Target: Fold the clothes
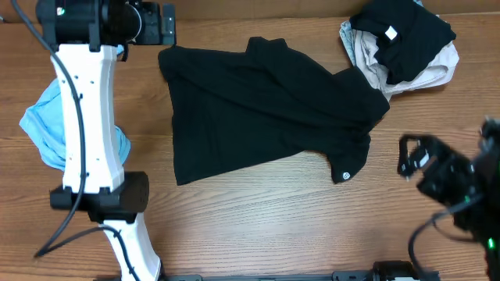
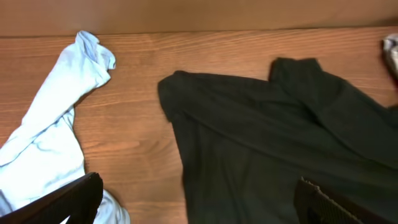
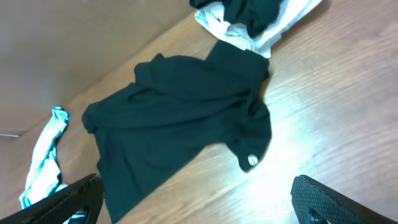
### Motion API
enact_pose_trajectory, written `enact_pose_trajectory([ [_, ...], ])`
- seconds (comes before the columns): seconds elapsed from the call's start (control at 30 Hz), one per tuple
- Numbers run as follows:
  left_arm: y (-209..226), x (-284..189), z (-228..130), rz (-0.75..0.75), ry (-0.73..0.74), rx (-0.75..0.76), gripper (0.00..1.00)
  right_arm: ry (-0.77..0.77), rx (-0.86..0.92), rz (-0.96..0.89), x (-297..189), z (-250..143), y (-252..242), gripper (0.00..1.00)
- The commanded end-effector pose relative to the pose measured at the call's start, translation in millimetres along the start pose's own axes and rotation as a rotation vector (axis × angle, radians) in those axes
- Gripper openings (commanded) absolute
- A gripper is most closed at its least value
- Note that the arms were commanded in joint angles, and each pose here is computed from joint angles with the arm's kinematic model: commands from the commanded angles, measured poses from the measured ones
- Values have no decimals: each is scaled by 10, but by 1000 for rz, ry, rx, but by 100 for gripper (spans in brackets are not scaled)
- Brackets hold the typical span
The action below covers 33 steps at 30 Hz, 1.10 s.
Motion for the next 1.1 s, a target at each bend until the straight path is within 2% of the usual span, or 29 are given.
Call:
enact_pose_trajectory([
  [0.0, -66, -382, -56, -24, -49, -10, 100, 18, 44, -16, -88, -76, -44, 100],
  [0.27, -77, -454, -258, -43, 63, -14, 100, 92, 82, -65, -47, -188, -116, 100],
  [0.57, -173, -487, -284, -108, 70, -3, 100, 157, 119, -112, -51, -295, -181, 100],
  [1.07, -466, -67, -605, -96, 296, 71, 100, 269, 157, -174, 410, -455, -300, 100],
])
Point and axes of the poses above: each gripper's point midway between its finger pads, its own x axis out along the fingers, its own y axis along the line the jaws close on, z = x × y, the point moved 9 cm from there along -x, back along the fingers, and after that the axes turned 1 degree about -x, right-handed, at the moved point
